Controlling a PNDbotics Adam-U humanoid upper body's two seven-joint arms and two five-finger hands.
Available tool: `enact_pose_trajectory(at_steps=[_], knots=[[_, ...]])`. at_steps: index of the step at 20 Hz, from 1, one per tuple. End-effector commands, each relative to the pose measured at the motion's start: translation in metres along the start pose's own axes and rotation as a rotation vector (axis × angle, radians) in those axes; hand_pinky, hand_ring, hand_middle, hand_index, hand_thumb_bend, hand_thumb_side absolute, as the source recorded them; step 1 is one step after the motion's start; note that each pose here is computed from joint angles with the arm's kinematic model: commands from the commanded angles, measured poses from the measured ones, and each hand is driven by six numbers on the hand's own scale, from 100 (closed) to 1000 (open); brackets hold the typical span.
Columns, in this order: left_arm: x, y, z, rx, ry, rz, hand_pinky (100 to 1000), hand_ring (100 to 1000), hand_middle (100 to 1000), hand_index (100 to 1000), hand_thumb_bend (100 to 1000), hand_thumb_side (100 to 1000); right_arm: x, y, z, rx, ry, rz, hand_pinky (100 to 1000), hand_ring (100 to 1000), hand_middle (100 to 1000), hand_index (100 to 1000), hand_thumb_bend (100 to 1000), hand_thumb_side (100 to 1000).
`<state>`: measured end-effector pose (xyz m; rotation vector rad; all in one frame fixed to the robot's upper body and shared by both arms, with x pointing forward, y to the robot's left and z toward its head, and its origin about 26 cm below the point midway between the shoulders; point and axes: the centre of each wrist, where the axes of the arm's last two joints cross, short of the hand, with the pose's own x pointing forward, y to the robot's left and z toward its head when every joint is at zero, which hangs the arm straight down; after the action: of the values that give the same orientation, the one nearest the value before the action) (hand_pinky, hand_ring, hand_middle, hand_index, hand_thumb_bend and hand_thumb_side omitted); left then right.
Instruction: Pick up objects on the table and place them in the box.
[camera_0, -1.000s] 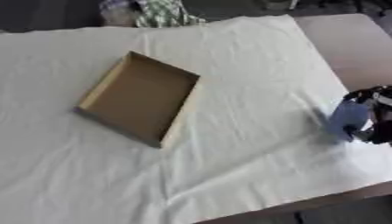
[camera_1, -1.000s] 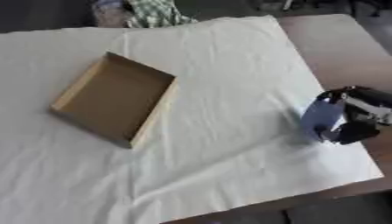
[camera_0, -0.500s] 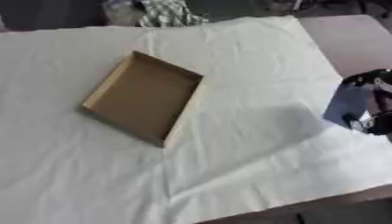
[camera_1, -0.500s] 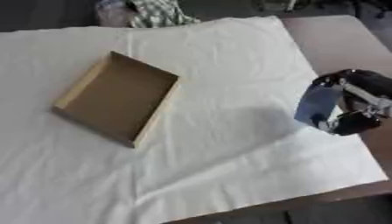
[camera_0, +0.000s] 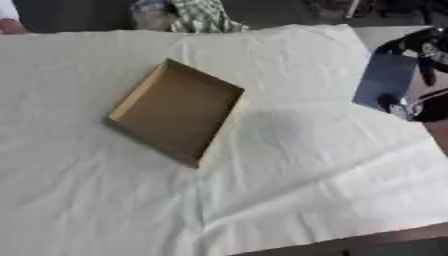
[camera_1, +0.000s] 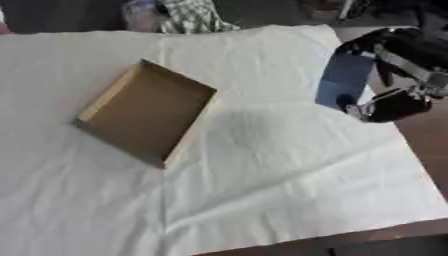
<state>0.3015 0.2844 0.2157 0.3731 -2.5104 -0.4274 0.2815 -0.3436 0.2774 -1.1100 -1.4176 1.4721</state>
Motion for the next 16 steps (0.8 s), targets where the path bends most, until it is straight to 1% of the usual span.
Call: enact_pose_trajectory(at_steps=[1,5,8,16], knots=[[0.006,0.002,-0.006,-0.009,-0.031,0.001,598,682,545,691,366,646,0.009,-0.021,-0.003,-0.003,-0.055,0.039,601,346,455,713,216,238],[0.006,0.001,-0.007,-0.014,-0.034,0.009,598,682,545,691,367,646,0.023,-0.037,-0.016,-0.016,-0.124,0.03,598,341,452,705,203,241],[0.006,0.0,-0.007,-0.017,-0.036,0.015,598,682,546,691,367,645,0.032,-0.045,-0.029,-0.019,-0.173,0.024,597,339,451,701,193,248],[0.007,-0.002,-0.009,-0.02,-0.044,0.03,599,682,548,691,369,643,0.059,-0.058,-0.067,-0.026,-0.293,0.022,595,334,448,689,177,255]])
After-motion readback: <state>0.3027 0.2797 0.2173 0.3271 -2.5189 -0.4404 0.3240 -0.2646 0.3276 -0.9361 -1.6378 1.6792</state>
